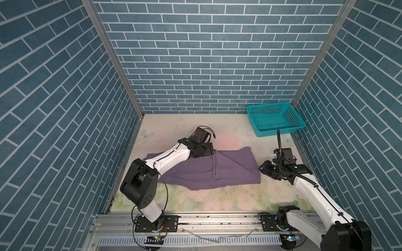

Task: Fold and stack the trousers
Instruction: Smooth out the trousers at the center of the table.

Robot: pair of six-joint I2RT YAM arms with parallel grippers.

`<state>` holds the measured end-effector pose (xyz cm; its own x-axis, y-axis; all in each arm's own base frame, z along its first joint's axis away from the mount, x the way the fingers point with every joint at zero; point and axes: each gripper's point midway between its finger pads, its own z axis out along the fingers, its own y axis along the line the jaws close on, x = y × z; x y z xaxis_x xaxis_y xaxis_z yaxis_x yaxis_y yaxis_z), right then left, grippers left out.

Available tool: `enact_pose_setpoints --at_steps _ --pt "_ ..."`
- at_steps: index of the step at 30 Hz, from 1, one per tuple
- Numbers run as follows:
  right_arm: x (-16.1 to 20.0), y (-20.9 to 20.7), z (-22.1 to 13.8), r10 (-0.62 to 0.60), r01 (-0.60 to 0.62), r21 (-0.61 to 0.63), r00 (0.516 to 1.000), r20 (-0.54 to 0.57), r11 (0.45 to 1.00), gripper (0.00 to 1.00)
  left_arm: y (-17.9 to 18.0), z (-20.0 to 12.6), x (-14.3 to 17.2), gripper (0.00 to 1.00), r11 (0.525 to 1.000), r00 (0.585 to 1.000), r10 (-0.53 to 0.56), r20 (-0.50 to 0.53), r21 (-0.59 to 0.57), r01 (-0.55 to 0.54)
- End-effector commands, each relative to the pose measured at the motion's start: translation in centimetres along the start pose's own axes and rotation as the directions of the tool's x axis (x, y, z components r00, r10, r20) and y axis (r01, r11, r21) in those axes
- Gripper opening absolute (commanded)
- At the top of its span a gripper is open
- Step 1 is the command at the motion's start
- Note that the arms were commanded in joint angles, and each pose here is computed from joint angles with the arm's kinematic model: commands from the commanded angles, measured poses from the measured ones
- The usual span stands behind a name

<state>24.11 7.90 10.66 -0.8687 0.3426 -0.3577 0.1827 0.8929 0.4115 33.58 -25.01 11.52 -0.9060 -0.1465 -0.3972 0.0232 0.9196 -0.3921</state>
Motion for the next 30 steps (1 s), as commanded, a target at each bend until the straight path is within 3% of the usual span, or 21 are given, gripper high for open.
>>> enact_pose_setpoints --at_steps 1,8,15,17,21,24,30 --pt "-1.0 -0.9 -1.0 -0.068 0.065 0.081 0.997 0.028 0.995 0.42 -0.7 0.7 3.6 0.77 0.999 0.997 0.002 -0.083 0.049 0.002" --pt "-2.8 -0.5 -0.8 -0.061 0.054 0.092 0.995 0.074 0.994 0.43 -2.1 2.9 9.2 0.84 0.998 0.981 0.028 -0.193 0.064 -0.016" --pt "-3.3 -0.3 -0.6 -0.04 0.032 0.077 0.994 0.1 0.997 0.42 -2.2 5.5 11.4 0.8 0.999 0.966 0.019 -0.257 0.049 -0.007" --pt "-3.1 -0.4 -0.6 -0.039 0.031 0.079 0.994 0.098 0.996 0.42 -1.7 5.8 11.8 0.73 1.0 0.963 0.014 -0.27 0.028 -0.007" --pt "-3.0 -1.2 -0.6 -0.024 0.012 0.106 0.993 0.112 0.994 0.41 -1.5 5.6 11.8 0.39 1.0 0.963 0.006 -0.27 0.017 -0.002" --pt "-2.7 -1.3 -0.5 -0.015 0.003 0.103 0.994 0.111 0.995 0.41 -2.0 4.8 11.2 0.26 1.0 0.967 0.007 -0.256 0.029 0.0" --pt "-2.4 -1.8 -0.3 -0.009 -0.005 0.116 0.993 0.114 0.993 0.4 -3.0 2.7 10.5 0.11 0.999 0.969 0.006 -0.248 0.048 0.006"
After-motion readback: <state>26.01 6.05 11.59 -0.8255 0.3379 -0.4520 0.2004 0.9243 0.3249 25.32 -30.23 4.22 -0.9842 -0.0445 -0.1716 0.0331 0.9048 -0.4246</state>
